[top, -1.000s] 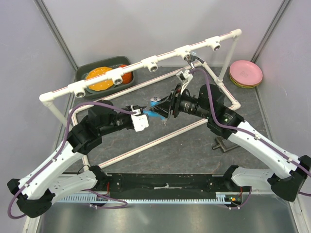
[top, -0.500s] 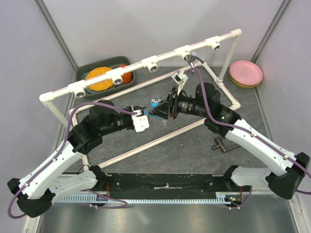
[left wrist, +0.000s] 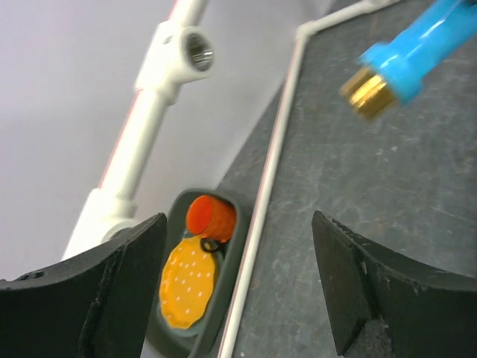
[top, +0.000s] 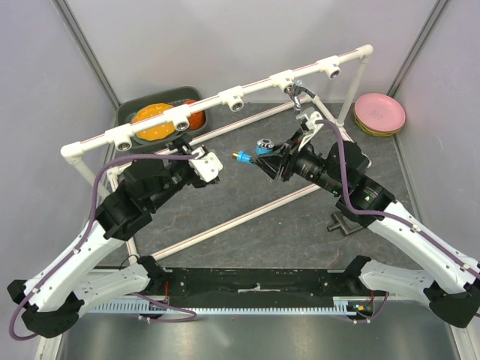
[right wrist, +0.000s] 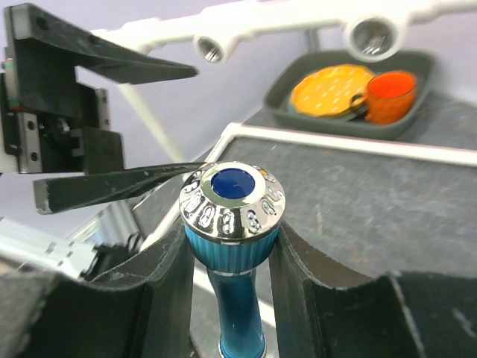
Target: Install the water faucets
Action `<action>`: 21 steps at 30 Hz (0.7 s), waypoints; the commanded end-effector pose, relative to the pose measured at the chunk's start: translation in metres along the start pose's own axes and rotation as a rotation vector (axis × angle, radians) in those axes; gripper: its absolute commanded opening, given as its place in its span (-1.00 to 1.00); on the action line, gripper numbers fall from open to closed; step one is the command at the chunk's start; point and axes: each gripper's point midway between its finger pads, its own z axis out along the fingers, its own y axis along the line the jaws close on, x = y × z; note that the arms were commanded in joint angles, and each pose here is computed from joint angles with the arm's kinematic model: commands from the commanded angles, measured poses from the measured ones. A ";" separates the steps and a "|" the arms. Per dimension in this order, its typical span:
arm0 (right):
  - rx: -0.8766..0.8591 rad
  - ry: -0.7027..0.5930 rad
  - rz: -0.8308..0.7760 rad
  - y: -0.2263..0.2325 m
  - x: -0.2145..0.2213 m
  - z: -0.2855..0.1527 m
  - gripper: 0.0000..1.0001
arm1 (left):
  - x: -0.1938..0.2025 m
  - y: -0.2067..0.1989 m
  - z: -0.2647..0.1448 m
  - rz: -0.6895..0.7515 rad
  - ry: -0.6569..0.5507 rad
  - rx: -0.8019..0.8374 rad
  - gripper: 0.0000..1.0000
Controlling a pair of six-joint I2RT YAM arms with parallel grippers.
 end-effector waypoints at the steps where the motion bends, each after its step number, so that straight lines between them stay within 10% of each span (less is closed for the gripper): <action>1: 0.119 -0.200 -0.101 -0.021 -0.037 -0.009 -1.00 | -0.004 0.060 -0.024 -0.078 0.067 -0.269 0.71; 21: 0.200 -0.427 -0.146 -0.039 -0.061 -0.024 -1.00 | 0.076 0.123 -0.072 0.073 0.432 -0.541 0.74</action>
